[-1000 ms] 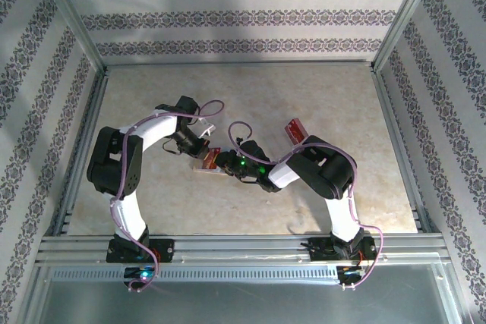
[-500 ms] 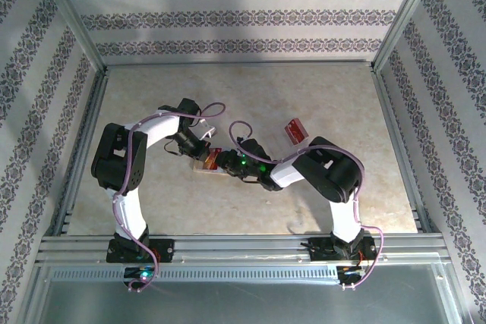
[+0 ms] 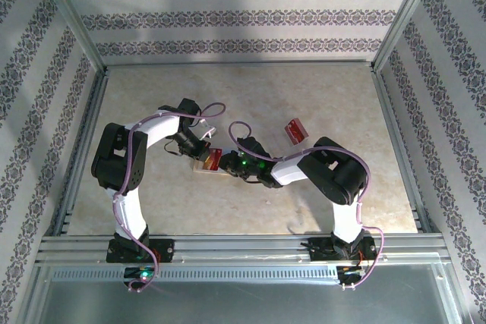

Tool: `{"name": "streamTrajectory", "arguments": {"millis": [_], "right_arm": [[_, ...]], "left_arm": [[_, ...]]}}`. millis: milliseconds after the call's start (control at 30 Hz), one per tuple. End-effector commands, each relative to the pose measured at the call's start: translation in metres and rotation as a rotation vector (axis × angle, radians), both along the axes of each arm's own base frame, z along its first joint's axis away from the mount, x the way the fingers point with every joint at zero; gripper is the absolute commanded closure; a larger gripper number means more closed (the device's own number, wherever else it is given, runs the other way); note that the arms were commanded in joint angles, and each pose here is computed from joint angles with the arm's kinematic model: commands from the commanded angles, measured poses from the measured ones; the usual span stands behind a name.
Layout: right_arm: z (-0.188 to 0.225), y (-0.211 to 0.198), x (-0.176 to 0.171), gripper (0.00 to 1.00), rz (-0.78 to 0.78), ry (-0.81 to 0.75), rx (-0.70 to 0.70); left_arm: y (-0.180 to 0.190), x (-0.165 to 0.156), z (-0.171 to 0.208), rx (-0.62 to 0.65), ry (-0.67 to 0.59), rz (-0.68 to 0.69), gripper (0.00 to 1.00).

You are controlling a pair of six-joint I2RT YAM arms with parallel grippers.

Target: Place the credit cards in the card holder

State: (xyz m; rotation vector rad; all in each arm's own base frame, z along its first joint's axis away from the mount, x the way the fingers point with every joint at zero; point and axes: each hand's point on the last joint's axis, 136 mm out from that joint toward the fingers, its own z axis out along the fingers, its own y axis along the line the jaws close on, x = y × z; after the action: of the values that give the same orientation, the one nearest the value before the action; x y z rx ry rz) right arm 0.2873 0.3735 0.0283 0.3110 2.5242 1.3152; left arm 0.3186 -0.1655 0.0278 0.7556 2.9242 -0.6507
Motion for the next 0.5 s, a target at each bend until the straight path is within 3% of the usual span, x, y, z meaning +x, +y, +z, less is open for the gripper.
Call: {"name": "streamTrajectory", "arguments": {"millis": [0,67,467], "right_arm": [[-0.023,-0.009,-0.001,0.88,0.01,0.032,-0.081],[-0.023,-0.009,-0.001,0.88,0.01,0.032,-0.082],[-0.02,-0.003,0.003,0.88,0.027,0.027,-0.087]], "left_arm": [[0.004,-0.002,0.0,0.043,-0.016,-0.016,0.84],[0.006,-0.001,0.009,0.053,-0.028,-0.021,0.8],[0.03,0.011,0.013,0.054,-0.06,0.091,0.79]]}}
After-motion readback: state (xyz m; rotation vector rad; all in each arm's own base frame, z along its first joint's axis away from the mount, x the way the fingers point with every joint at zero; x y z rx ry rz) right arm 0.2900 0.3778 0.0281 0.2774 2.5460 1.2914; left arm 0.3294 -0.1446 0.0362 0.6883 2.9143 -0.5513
